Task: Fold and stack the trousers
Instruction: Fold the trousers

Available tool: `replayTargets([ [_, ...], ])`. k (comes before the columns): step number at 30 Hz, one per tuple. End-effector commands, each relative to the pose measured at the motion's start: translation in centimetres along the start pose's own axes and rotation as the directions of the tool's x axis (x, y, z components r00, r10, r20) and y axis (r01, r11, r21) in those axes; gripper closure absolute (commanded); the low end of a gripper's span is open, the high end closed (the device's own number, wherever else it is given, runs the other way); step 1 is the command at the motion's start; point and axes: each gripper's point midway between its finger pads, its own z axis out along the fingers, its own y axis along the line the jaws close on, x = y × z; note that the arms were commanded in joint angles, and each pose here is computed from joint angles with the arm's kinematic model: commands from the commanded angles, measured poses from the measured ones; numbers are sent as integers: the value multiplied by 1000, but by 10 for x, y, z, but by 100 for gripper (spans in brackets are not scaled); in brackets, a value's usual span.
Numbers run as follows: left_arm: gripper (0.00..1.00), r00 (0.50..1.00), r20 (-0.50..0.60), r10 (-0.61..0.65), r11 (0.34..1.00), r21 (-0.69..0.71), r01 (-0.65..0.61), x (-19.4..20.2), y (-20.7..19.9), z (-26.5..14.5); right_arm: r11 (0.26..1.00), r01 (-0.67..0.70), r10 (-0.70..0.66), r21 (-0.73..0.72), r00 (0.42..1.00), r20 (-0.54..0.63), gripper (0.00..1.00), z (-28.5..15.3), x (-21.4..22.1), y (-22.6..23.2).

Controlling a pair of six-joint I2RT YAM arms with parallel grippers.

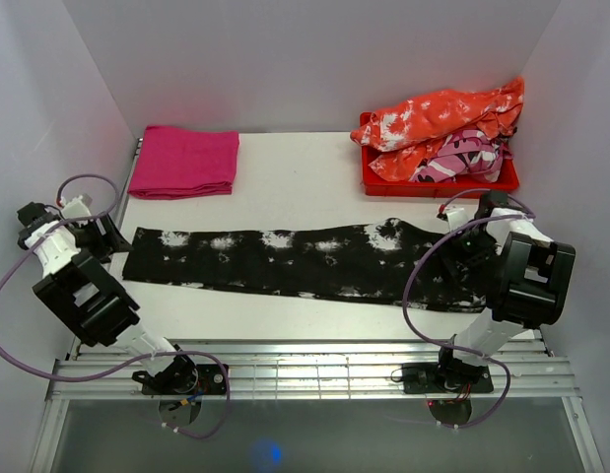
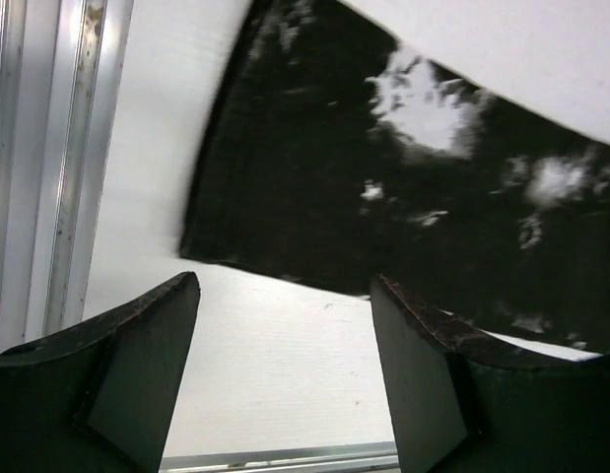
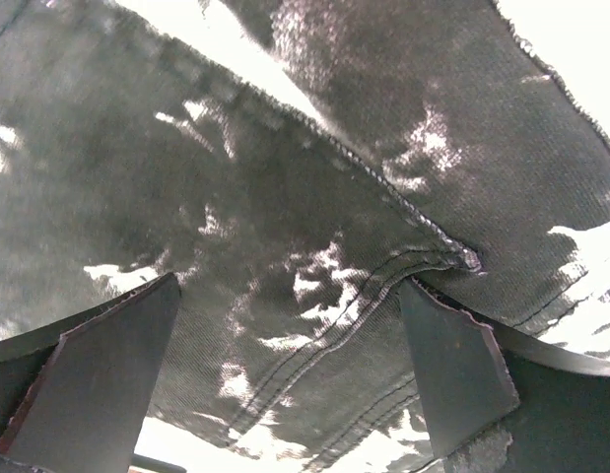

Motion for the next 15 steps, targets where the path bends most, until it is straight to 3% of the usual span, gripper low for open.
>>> replayTargets([
  [1,20,998,-1,70,994,-87,-70,5,14,-3,995,18,-13,101,999,-48,1,1,8,-36],
  [9,26,994,-88,61,985,-153,-74,27,47,30,998,-32,28,53,997,65,4,-32,-23,-26],
  [15,30,993,-89,72,993,-91,-80,32,47,56,993,-47,27,105,982,189,10,-79,-54,-29],
])
